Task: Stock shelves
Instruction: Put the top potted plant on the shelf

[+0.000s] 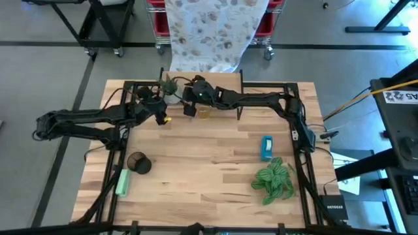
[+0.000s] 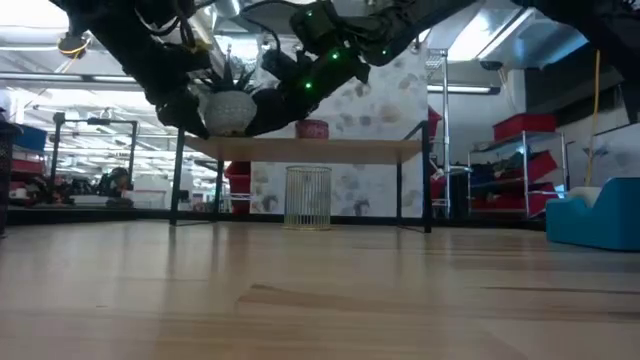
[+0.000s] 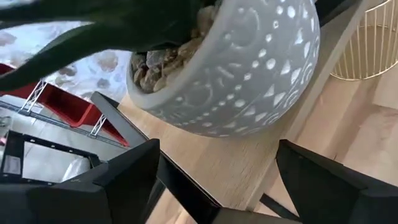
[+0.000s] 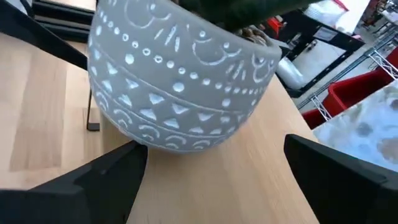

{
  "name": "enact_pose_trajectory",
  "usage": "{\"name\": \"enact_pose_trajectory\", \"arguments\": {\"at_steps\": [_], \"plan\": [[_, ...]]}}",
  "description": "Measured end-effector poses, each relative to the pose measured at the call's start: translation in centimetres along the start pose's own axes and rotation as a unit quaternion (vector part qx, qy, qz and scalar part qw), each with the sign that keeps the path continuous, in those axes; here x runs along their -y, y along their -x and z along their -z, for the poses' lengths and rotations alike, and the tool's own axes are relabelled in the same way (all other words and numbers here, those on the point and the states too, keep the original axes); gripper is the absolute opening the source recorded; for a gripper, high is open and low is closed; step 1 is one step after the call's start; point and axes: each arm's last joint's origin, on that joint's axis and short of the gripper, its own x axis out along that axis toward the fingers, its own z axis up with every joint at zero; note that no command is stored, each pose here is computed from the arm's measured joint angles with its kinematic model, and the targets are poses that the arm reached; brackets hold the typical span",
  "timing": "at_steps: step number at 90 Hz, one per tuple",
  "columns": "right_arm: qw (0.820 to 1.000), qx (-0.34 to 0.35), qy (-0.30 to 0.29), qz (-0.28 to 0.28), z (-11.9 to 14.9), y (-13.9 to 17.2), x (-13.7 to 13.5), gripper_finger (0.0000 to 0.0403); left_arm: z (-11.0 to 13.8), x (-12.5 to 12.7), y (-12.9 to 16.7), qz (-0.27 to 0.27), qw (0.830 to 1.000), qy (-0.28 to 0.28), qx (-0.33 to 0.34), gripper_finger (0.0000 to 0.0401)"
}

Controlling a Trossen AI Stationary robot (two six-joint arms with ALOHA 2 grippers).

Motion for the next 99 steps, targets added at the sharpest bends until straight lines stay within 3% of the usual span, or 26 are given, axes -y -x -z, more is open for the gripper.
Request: {"name": "enact_pose_trajectory", "arguments": {"at_steps": [49, 99], "plan": [[1.0, 0.003, -0.017, 0.001, -0.1, 0.1, 0.0, 0.0362, -0.3, -0.4, 0.0, -0.058, 0.996, 0.065, 0.005, 0.0303], [0.999, -0.023, -0.027, -0.006, -0.5, 0.8, -2.9, 0.0362, -0.2, -0.3, 0.0, -0.046, 0.994, 0.1, 0.005, 0.0303]]}}
